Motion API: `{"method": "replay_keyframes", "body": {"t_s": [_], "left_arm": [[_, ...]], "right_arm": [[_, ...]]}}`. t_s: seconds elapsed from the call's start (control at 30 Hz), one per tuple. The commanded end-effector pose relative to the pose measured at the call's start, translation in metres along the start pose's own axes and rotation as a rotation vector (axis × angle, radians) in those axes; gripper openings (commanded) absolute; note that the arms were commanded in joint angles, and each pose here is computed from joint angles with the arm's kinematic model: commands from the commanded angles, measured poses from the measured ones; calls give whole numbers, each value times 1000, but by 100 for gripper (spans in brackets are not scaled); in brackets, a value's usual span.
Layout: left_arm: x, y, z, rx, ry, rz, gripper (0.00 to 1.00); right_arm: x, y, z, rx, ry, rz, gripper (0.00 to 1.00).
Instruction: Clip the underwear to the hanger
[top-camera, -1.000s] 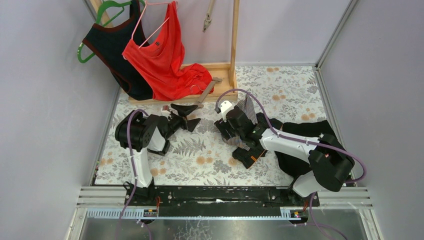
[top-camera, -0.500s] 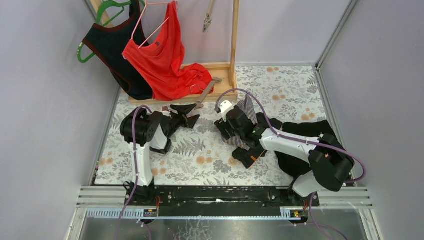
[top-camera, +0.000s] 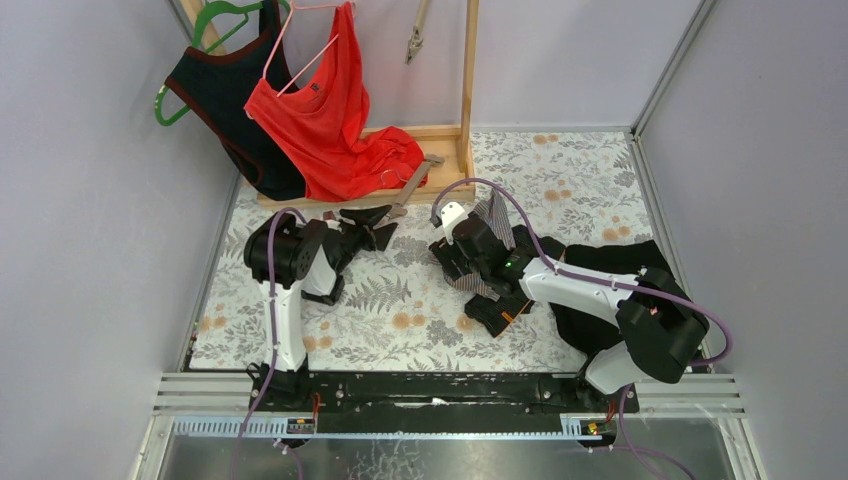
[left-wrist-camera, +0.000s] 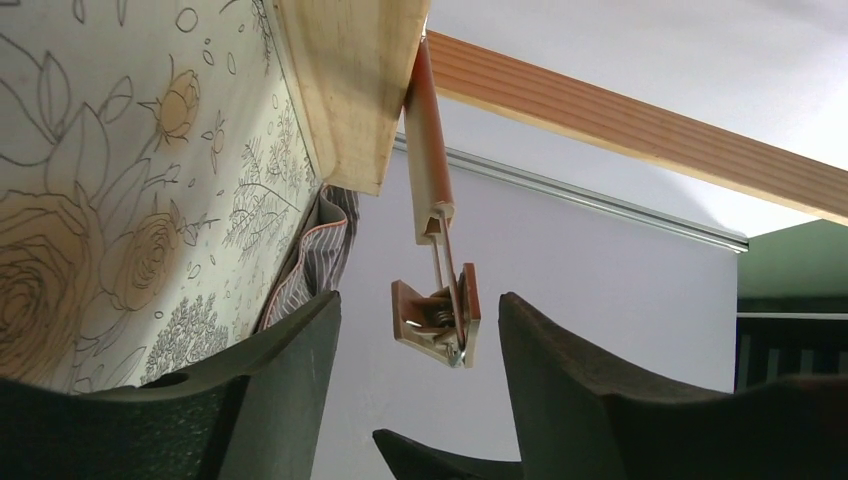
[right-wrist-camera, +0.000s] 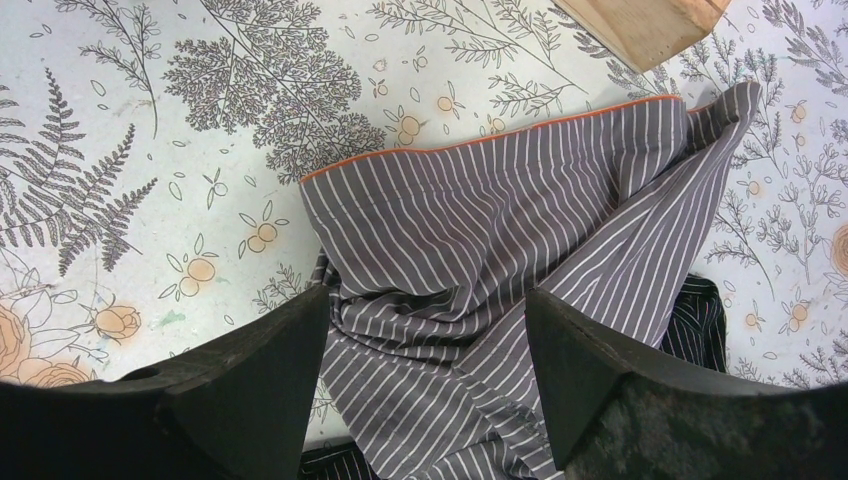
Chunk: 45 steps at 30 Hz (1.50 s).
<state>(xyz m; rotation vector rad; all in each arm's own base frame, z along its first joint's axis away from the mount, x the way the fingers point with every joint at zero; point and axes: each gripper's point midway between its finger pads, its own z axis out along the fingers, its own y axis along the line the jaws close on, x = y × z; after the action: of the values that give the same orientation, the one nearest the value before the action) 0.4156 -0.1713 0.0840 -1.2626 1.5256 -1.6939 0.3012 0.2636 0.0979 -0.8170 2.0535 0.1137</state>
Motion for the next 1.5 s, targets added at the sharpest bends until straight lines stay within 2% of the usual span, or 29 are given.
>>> {"method": "replay_keyframes", "body": {"t_s": [0.0,0.2,0.67,1.03,1.47], "left_arm": [[-4,-18,3,77,-9,8,58],[-3,-19,6,81,-2,3,55],[-3,-21,7,87,5,3,28],[4,-25,5,93,35,19,0],[14,-35,-5,106,65,59,0]], "right_arm": [[-14,0,-3,10,-54,22,78],[-14,0,-3,11,-53,20,78],[-12,0,-3,14,-50,20,78],[-11,-1,-2,17,-47,17,78],[-9,0,0,16,-40,11,78]]}}
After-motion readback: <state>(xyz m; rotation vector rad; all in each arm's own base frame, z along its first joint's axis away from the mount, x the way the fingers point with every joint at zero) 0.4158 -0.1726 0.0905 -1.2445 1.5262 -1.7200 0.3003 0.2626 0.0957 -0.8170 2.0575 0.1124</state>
